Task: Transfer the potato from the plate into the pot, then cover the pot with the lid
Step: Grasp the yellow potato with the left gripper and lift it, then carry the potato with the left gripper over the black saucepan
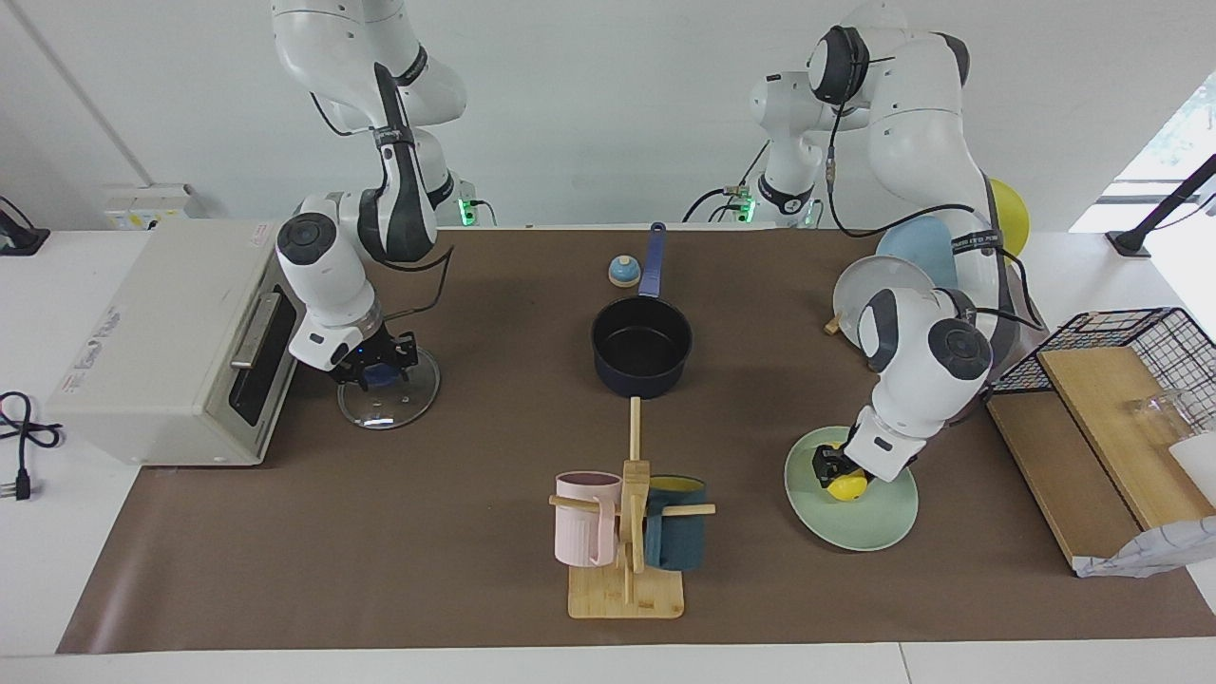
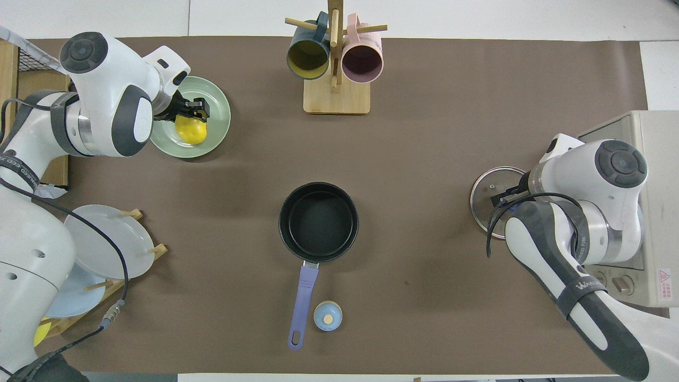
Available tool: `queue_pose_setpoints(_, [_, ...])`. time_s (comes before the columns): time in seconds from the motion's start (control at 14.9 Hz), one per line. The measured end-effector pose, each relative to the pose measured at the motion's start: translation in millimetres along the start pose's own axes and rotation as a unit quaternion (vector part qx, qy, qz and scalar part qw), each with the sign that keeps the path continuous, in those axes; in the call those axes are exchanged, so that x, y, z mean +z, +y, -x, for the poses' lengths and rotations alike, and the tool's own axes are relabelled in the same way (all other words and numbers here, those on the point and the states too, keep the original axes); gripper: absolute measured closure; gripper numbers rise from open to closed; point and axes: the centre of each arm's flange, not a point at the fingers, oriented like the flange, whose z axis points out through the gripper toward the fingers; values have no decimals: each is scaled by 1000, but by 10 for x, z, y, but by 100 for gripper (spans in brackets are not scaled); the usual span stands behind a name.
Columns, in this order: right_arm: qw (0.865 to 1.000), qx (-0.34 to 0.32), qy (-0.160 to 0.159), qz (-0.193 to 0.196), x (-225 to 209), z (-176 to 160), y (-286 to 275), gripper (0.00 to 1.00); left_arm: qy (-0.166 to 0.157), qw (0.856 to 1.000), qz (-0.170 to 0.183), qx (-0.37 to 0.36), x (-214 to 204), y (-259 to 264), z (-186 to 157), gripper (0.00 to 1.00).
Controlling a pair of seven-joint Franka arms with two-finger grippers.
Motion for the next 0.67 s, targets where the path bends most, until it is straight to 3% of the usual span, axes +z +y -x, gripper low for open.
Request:
queue_pose_setpoints(0.13, [1000,-2,-9,-2,-35,-12,-8,34,-7,1000,2,0,-229,106,-9,35])
queue_pose_setpoints(0.33, [1000,-5,-12,-3,-123,-63,-25,34,-2,999,11,-34,-1163,400,133,35])
queue_pose_setpoints(0.54, [1000,-10,-15,-4,-215,-113,-65,34,-11,998,10,-59,-1991,1073,685,35])
queue_pose_setpoints(0.67, [1000,-18,-19,-5,-396,-206,-141,34,-21,998,5,-61,-2084,1646,1128,35])
